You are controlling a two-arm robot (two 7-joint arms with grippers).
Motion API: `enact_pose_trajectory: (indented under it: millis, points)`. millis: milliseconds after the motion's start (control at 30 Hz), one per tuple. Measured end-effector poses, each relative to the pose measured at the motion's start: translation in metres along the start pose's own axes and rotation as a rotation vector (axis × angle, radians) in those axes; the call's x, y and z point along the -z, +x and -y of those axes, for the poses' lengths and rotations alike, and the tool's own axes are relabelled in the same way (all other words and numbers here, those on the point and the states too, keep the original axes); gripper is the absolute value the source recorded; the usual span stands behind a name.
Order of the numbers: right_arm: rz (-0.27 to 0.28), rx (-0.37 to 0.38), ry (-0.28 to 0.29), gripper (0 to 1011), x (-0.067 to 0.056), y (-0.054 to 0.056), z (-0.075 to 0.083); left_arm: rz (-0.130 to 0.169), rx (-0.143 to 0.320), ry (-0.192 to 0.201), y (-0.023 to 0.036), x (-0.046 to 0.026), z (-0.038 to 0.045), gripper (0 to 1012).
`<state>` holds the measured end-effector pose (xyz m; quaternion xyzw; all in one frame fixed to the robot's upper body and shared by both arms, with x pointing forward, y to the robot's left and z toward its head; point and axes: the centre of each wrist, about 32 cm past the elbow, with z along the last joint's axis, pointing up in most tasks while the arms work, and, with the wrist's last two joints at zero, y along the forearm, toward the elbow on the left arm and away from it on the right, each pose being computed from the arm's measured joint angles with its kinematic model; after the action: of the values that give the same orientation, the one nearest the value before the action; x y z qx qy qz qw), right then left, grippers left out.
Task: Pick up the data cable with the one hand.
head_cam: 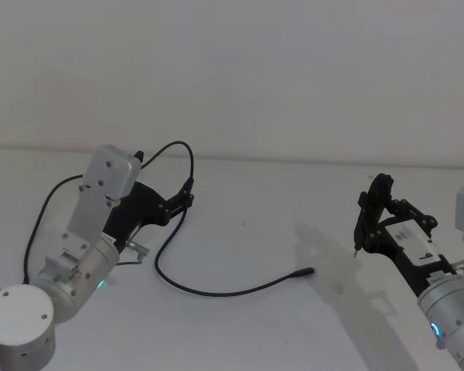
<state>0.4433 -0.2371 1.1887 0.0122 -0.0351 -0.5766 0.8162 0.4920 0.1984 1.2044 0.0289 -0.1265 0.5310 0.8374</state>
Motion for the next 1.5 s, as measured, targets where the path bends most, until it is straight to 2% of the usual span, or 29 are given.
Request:
enact_pose_trajectory:
  millis: [333, 600, 933, 1100, 1133, 1200, 1233, 1333, 1500]
  points:
    - [0.000, 0.000, 0.000, 268, 0.000, 0.000, 0.000, 0.001, 0.004, 0.000, 0.0002, 0.0000, -0.0001, 1002]
    - [0.000, 0.000, 0.000, 268, 0.000, 0.000, 0.000, 0.025, 0.059, 0.001, 0.0040, -0.0039, -0.0006, 1002]
    - [0.000, 0.000, 0.000, 268, 0.000, 0.000, 0.000, 0.087, 0.188, 0.012, 0.0153, -0.0147, -0.0018, 1002]
    - [0.000, 0.000, 0.000, 268, 0.000, 0.000, 0.000, 0.131, 0.276, 0.031, 0.0246, -0.0242, -0.0020, 1002]
    - [0.000, 0.000, 0.000, 268, 0.000, 0.000, 0.000, 0.144, 0.306, 0.041, 0.0277, -0.0273, -0.0019, 1002]
    - [0.000, 0.000, 0.000, 268, 0.000, 0.000, 0.000, 0.155, 0.332, 0.052, 0.0306, -0.0301, -0.0017, 1002]
    - [0.000, 0.000, 0.000, 268, 0.000, 0.000, 0.000, 0.163, 0.364, 0.065, 0.0329, -0.0332, -0.0014, 1002]
    - [0.000, 0.000, 0.000, 268, 0.000, 0.000, 0.000, 0.177, 0.400, 0.083, 0.0366, -0.0378, -0.0006, 1001]
    - [0.000, 0.000, 0.000, 268, 0.000, 0.000, 0.000, 0.195, 0.492, 0.143, 0.0446, -0.0488, 0.0029, 1002]
